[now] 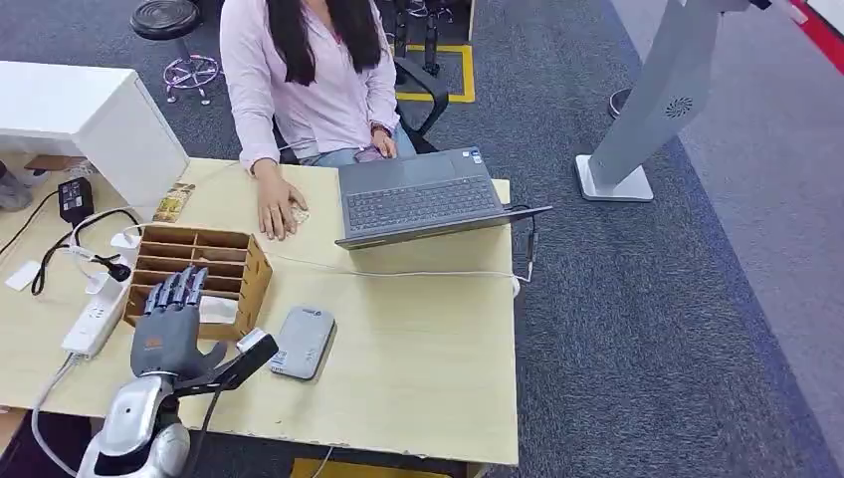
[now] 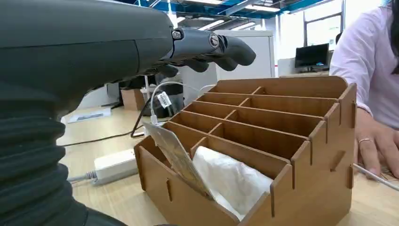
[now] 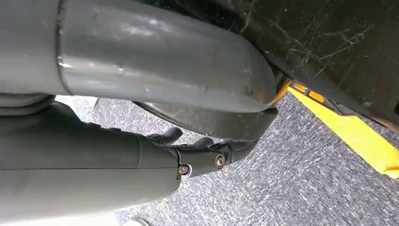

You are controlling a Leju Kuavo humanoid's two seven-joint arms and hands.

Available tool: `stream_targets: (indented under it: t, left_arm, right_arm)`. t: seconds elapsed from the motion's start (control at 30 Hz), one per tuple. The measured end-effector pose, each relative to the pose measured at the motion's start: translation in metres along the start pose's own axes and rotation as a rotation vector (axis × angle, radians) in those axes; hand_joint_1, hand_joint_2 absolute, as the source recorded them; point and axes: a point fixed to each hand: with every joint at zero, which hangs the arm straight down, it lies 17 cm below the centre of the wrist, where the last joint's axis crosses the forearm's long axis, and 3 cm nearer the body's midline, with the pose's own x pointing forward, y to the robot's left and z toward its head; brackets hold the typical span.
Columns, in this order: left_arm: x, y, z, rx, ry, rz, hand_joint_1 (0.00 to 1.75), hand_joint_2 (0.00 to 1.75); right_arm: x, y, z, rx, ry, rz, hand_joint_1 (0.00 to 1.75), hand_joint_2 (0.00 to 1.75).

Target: Pass the card to the sensor for recognition and then transmit it.

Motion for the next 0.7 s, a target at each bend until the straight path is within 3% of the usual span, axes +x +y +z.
stream_targets:
  t: [0.7]
  left_arm:
    - [-0.015, 0.002, -0.001, 0.002, 0.035, 0.000, 0.00, 1.75]
  right_arm:
    - [0.000, 0.000, 0.000, 0.001, 0.000, -0.005, 0.00, 0.00]
